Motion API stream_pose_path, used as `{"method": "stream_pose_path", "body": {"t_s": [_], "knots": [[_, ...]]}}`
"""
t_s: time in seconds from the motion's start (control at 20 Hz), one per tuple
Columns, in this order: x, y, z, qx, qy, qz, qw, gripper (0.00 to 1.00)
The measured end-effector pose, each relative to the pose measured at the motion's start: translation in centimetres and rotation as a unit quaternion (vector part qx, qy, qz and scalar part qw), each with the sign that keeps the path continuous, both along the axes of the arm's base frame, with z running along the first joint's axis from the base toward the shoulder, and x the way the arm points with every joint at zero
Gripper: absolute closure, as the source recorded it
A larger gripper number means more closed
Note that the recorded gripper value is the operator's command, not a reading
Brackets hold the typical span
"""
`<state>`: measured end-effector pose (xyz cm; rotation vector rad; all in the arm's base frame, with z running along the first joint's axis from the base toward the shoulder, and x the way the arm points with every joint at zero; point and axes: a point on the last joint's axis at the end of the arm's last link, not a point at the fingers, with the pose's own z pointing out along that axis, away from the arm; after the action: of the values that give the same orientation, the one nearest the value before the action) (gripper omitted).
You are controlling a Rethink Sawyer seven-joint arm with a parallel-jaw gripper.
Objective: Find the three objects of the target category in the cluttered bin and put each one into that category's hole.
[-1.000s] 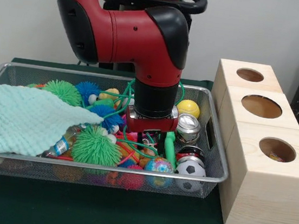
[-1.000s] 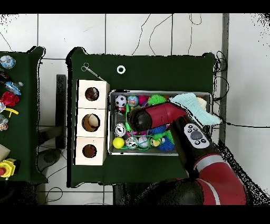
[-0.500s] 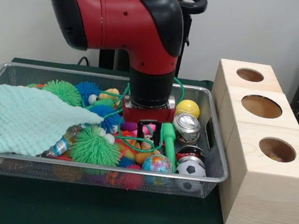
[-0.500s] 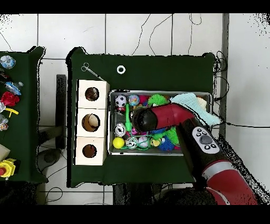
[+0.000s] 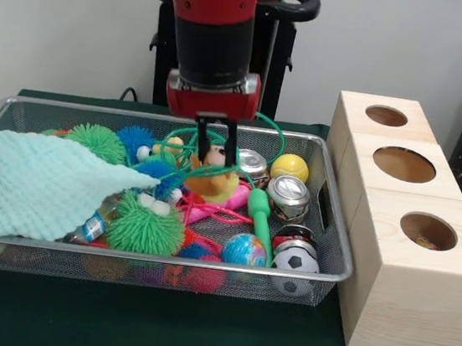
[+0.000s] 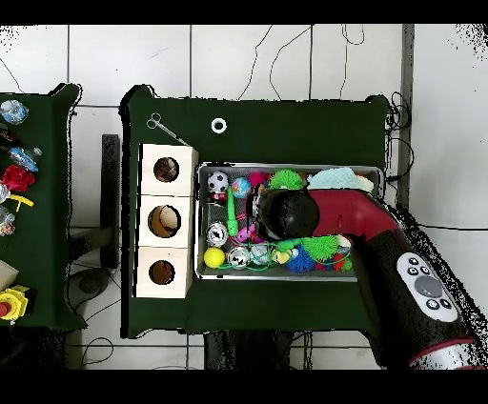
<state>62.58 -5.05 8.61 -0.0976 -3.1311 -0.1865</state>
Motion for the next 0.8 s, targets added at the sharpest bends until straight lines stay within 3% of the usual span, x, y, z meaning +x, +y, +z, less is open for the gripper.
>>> {"method": "stream_pose_path", "body": {"t_s": [0.15, 0.4, 0.65, 0.8], "knots": [[0.5, -0.7, 2.7, -0.003, 0.001, -0.011, 0.9999, 1.00], [1.1, -0.8, 4.7, -0.009, -0.011, -0.013, 0.9998, 1.00], [1.7, -0.1, 5.1, 0.005, -0.016, -0.012, 0.9998, 1.00], [1.1, 0.4, 4.2, -0.006, 0.009, 0.001, 0.9999, 1.00]]}}
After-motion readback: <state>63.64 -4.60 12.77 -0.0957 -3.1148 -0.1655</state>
